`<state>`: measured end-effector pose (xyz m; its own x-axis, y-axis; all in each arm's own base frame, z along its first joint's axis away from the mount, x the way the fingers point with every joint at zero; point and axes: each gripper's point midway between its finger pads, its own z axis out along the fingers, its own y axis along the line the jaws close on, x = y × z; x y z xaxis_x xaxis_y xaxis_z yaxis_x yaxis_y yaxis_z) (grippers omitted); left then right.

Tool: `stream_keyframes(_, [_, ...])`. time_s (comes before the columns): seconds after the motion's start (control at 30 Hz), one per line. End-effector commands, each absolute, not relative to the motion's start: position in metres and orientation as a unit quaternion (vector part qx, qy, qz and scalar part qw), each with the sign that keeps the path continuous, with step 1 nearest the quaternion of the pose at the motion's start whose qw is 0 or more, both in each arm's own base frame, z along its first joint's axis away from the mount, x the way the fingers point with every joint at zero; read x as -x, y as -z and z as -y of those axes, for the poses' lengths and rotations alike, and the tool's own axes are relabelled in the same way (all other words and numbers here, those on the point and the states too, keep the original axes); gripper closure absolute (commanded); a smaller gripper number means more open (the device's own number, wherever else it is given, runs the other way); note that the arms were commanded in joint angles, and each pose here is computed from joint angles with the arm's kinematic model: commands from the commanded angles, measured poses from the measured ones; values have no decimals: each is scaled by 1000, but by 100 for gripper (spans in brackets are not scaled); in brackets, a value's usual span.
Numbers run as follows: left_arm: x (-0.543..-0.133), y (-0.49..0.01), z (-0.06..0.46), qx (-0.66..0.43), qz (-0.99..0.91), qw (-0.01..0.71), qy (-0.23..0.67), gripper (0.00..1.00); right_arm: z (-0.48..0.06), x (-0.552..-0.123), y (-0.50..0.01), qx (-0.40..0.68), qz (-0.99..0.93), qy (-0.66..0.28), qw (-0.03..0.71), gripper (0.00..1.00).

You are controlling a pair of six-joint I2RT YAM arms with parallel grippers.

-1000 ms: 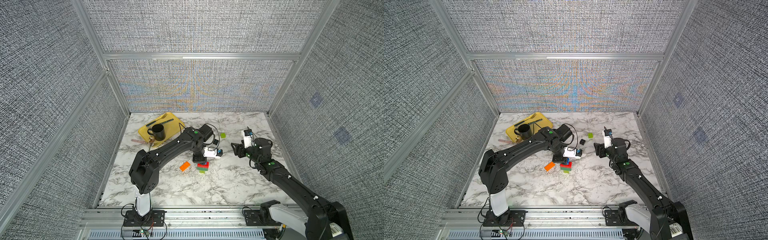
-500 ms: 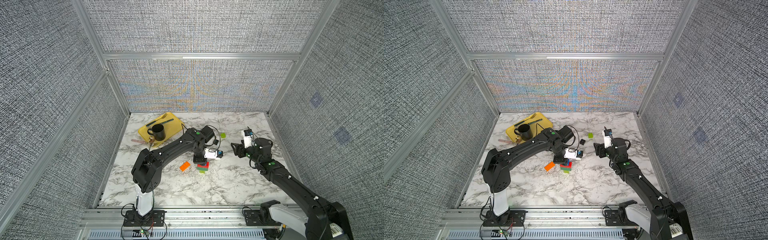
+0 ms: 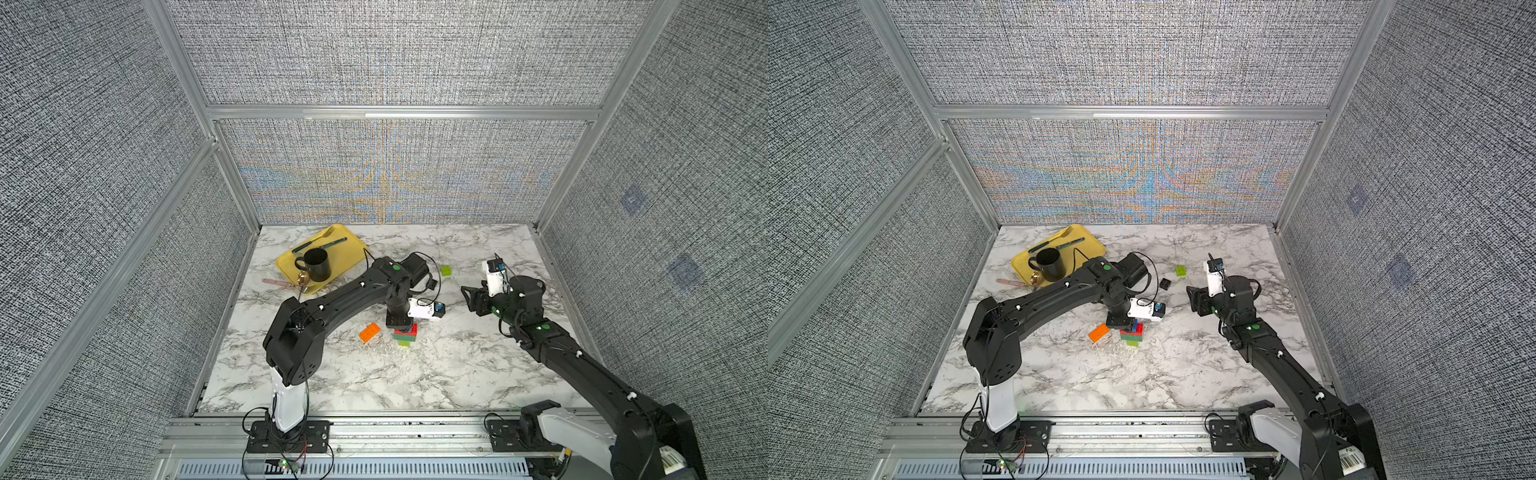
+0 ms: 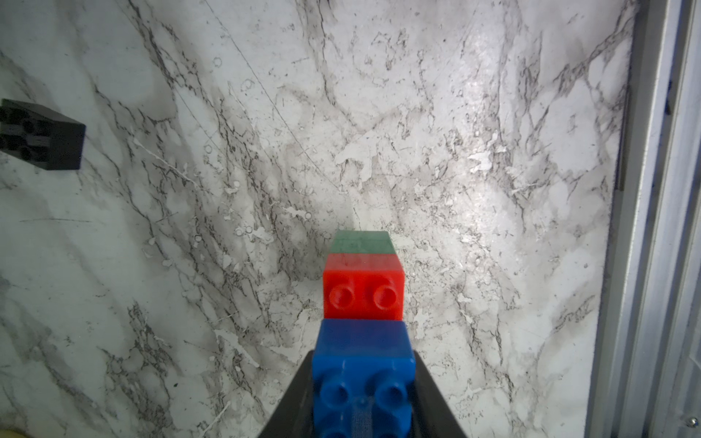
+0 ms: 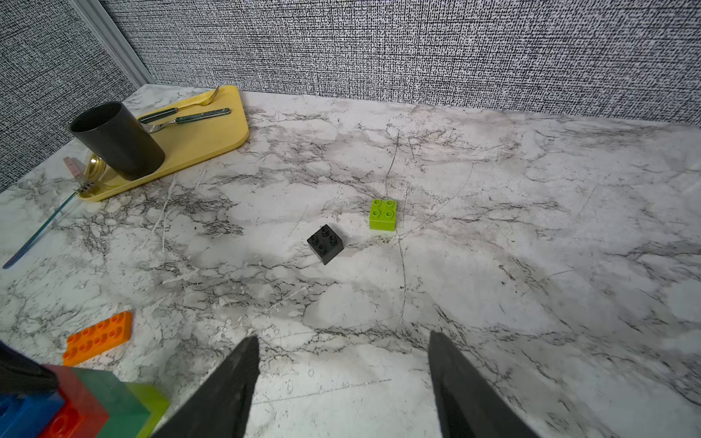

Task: Assemble a carrot with lego
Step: Assemble the lego brick with the lego brick.

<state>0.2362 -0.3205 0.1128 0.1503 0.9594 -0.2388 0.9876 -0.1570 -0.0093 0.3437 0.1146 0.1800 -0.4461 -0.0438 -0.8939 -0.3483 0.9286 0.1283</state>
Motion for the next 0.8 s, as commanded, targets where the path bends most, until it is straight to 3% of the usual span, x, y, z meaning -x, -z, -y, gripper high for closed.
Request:
stream_keyframes(0.0, [-236, -104, 314, -752, -651, 57, 81, 89, -116, -347, -189, 116, -829, -154, 524, 28])
stream_keyframes(0.6, [-236, -69, 291, -728, -684, -3, 29, 91, -116, -347, -188, 114, -832, -155, 520, 28])
stream_keyframes(0.77, [-239, -93, 306, -721, -689, 37, 53, 78, -116, -346, -189, 113, -832, -154, 521, 28])
